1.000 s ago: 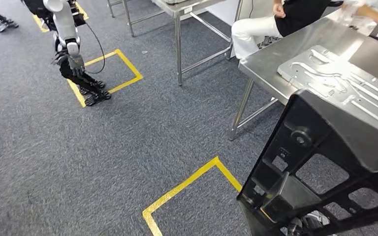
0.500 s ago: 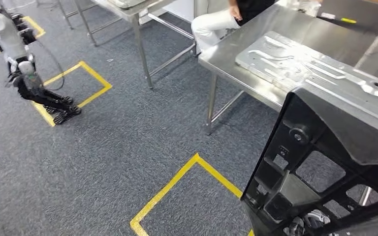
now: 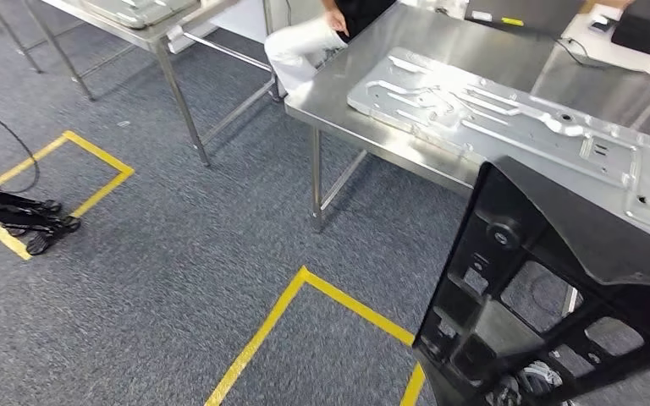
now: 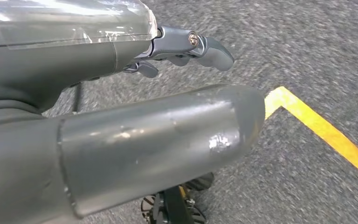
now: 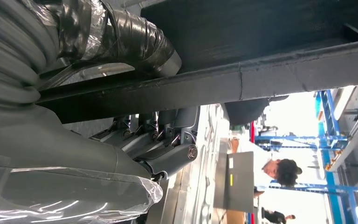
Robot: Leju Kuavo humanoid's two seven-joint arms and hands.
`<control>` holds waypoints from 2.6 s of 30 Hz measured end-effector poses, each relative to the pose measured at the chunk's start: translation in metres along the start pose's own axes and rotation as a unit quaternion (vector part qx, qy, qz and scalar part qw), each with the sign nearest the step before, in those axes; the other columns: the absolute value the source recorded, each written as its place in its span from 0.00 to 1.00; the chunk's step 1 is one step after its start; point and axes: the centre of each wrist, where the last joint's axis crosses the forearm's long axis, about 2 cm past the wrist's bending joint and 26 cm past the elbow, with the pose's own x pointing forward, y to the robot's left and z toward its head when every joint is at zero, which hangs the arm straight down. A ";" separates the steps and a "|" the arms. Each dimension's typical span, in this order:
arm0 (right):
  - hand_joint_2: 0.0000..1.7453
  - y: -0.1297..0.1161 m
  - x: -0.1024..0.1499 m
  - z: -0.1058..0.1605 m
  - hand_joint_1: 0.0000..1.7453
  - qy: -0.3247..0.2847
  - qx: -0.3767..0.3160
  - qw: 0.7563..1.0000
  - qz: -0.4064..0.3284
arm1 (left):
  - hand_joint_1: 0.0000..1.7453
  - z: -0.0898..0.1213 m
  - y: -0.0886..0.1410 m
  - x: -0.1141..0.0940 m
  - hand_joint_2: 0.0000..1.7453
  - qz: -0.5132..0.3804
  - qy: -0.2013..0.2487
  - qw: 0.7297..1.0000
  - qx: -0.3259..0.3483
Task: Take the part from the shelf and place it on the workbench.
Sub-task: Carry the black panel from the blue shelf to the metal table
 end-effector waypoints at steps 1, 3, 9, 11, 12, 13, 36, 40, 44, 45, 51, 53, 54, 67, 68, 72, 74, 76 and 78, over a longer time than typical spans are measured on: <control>1.00 0.000 0.000 0.000 1.00 -0.001 0.000 1.000 0.000 | 0.00 0.000 0.000 0.000 0.00 0.000 0.000 1.000 0.000; 1.00 0.000 0.000 -0.001 1.00 -0.002 0.000 1.000 0.000 | 0.00 0.001 0.000 -0.002 0.00 0.000 0.001 1.000 0.000; 1.00 0.000 0.000 -0.001 1.00 -0.001 0.002 1.000 -0.002 | 0.00 0.001 -0.001 -0.002 0.00 0.000 0.002 1.000 -0.001; 1.00 0.000 -0.001 -0.001 1.00 0.001 0.000 1.000 0.001 | 0.00 0.000 -0.001 0.001 0.00 0.001 0.000 1.000 -0.001; 1.00 0.000 -0.001 0.000 1.00 0.003 -0.001 1.000 0.004 | 0.00 -0.001 -0.002 0.003 0.00 0.002 -0.002 1.000 -0.002; 1.00 0.000 -0.001 0.000 1.00 0.004 -0.001 1.000 0.007 | 0.00 -0.002 -0.002 0.004 0.00 0.003 -0.003 1.000 -0.002; 1.00 -0.004 -0.005 -0.001 1.00 0.078 -0.016 0.980 0.182 | 0.00 0.001 0.000 -0.001 0.00 -0.004 0.008 1.000 -0.003; 1.00 -0.006 -0.012 -0.003 1.00 0.100 -0.043 0.958 0.265 | 0.00 0.000 0.000 -0.001 0.00 -0.009 0.010 1.000 -0.009; 1.00 -0.006 -0.016 -0.005 1.00 0.104 -0.042 0.956 0.270 | 0.00 -0.002 0.001 0.003 0.00 -0.010 0.006 1.000 -0.009; 1.00 -0.006 -0.017 -0.005 1.00 0.105 -0.042 0.956 0.270 | 0.00 -0.002 0.000 0.004 0.00 -0.010 0.006 1.000 -0.009; 1.00 -0.005 -0.020 -0.005 1.00 0.109 -0.040 0.956 0.269 | 0.00 -0.002 0.004 0.002 0.00 -0.012 0.008 1.000 -0.006; 1.00 -0.005 -0.021 -0.004 1.00 0.111 -0.039 0.956 0.269 | 0.00 -0.001 0.004 0.001 0.00 -0.012 0.009 1.000 -0.006; 1.00 -0.005 -0.022 -0.004 1.00 0.112 -0.039 0.956 0.269 | 0.00 -0.001 0.005 0.000 0.00 -0.012 0.010 1.000 -0.005; 1.00 -0.030 -0.037 -0.079 1.00 0.037 -0.092 0.870 0.483 | 0.00 -0.007 0.007 0.012 0.00 -0.070 -0.004 0.997 -0.044; 1.00 -0.032 -0.039 -0.089 1.00 0.029 -0.088 0.864 0.495 | 0.00 -0.007 0.007 0.013 0.00 -0.074 -0.005 0.996 -0.047; 1.00 -0.030 -0.043 -0.128 1.00 0.003 -0.073 0.845 0.531 | 0.00 -0.009 0.007 0.015 0.00 -0.089 -0.006 0.994 -0.056; 1.00 -0.027 -0.043 -0.151 1.00 -0.005 -0.060 0.833 0.550 | 0.00 -0.010 0.008 0.019 0.00 -0.096 -0.008 0.994 -0.061; 1.00 -0.025 -0.043 -0.174 1.00 -0.015 -0.047 0.823 0.566 | 0.00 -0.012 0.007 0.022 0.00 -0.100 -0.011 0.993 -0.066; 1.00 -0.022 -0.041 -0.193 1.00 -0.029 -0.037 0.815 0.578 | 0.00 -0.013 0.008 0.024 0.00 -0.103 -0.012 0.992 -0.069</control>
